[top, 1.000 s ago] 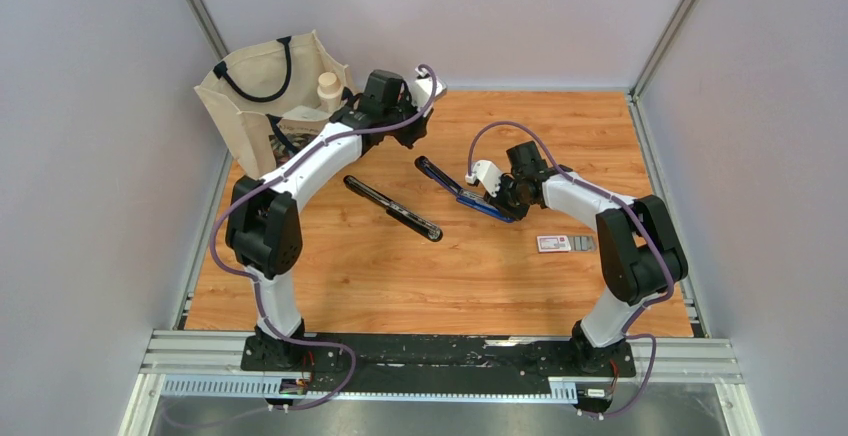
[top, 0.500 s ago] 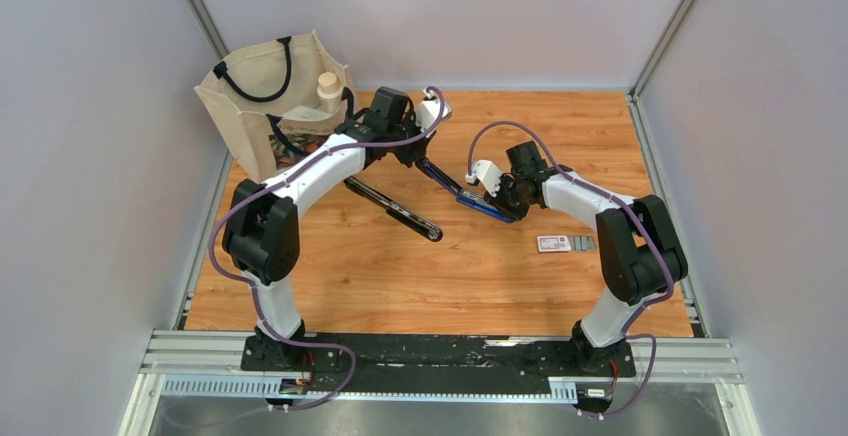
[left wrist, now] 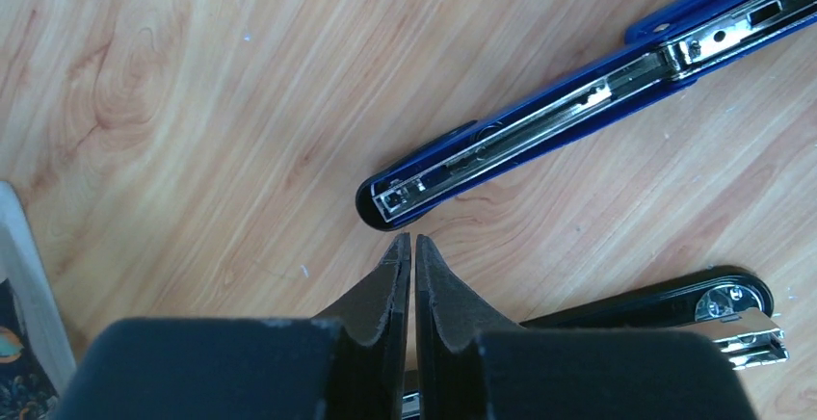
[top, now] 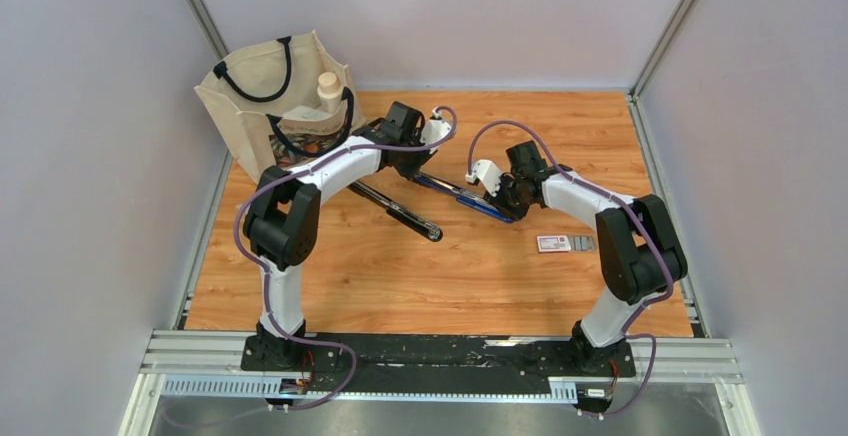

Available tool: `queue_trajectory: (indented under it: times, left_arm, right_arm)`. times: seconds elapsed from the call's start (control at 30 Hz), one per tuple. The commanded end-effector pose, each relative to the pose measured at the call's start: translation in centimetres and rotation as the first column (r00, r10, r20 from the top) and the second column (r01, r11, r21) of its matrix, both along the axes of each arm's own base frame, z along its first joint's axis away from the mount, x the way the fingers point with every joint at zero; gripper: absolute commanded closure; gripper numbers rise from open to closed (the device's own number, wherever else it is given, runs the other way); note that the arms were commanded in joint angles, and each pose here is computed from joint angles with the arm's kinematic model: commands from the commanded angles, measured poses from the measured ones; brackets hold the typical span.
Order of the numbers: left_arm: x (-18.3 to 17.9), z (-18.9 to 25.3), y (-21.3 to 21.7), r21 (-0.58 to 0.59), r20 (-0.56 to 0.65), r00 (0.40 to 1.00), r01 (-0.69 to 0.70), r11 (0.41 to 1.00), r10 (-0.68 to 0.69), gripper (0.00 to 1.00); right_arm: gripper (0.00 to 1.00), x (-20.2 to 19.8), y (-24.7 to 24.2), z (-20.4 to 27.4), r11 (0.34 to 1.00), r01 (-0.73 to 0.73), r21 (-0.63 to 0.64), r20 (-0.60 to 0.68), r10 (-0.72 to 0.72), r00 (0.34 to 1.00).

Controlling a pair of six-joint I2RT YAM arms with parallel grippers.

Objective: Load the staples into the stapler

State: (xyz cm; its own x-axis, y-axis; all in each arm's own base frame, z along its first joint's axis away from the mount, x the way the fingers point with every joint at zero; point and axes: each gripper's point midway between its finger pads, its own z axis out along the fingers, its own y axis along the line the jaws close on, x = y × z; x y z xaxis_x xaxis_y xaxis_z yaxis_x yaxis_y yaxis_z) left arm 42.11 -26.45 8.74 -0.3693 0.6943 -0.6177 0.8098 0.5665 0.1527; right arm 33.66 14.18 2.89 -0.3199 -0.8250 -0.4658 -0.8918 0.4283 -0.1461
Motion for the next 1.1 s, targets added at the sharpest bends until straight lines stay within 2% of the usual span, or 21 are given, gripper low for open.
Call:
queue_trajectory:
  times: [0.0, 0.17, 0.33, 0.43, 0.6, 0.77, 0.8, 0.97, 1.07]
  left_arm:
    - [1.9, 3.8, -0.7, -0.037, 0.098, 0.995, -0.013, 0.999, 0.016, 0.88]
    - [2.1, 7.6, 0.0, -0.085, 0.156, 0.986, -0.037, 0.996, 0.050, 0.87]
    - [0.4, 11.0, 2.9, -0.123, 0.195, 0.978, -0.053, 0.991, 0.077, 0.85]
    - [-1.5, 11.4, 5.7, -0.107, 0.201, 0.975, -0.076, 0.991, 0.096, 0.84]
    - [-5.1, 11.9, 10.8, -0.092, 0.222, 0.965, -0.121, 0.988, 0.139, 0.83]
    - [-8.2, 11.9, 14.4, -0.090, 0.242, 0.953, -0.165, 0.982, 0.182, 0.80]
    - [-8.7, 11.7, 14.8, -0.084, 0.245, 0.952, -0.167, 0.982, 0.183, 0.79]
    - [-10.9, 11.6, 15.6, -0.096, 0.251, 0.949, -0.173, 0.980, 0.192, 0.73]
    - [-11.4, 11.8, 15.9, -0.107, 0.257, 0.944, -0.183, 0.977, 0.205, 0.69]
  right_arm:
    - [1.00, -5.7, -1.6, -3.7, 0.996, 0.010, -0.085, -0.252, -0.031, 0.967]
    - [1.00, -5.3, -1.0, -3.3, 0.992, 0.091, -0.083, -0.274, -0.110, 0.955]
    - [1.00, -5.1, 0.8, -3.3, 0.969, 0.211, -0.129, -0.324, -0.242, 0.915]
    - [1.00, -5.5, 2.9, -3.5, 0.961, 0.230, -0.152, -0.343, -0.269, 0.900]
    - [1.00, -5.4, 5.8, -3.4, 0.966, 0.215, -0.145, -0.293, -0.250, 0.923]
    - [0.99, -3.7, 6.2, -2.4, 0.940, 0.305, -0.149, -0.232, -0.333, 0.914]
    - [0.96, -3.6, 6.2, -2.3, 0.934, 0.323, -0.149, -0.228, -0.351, 0.908]
    - [0.65, -3.5, 6.1, -1.9, 0.927, 0.347, -0.141, -0.218, -0.371, 0.903]
    - [0.53, -3.2, 6.1, -1.0, 0.929, 0.350, -0.117, -0.199, -0.368, 0.908]
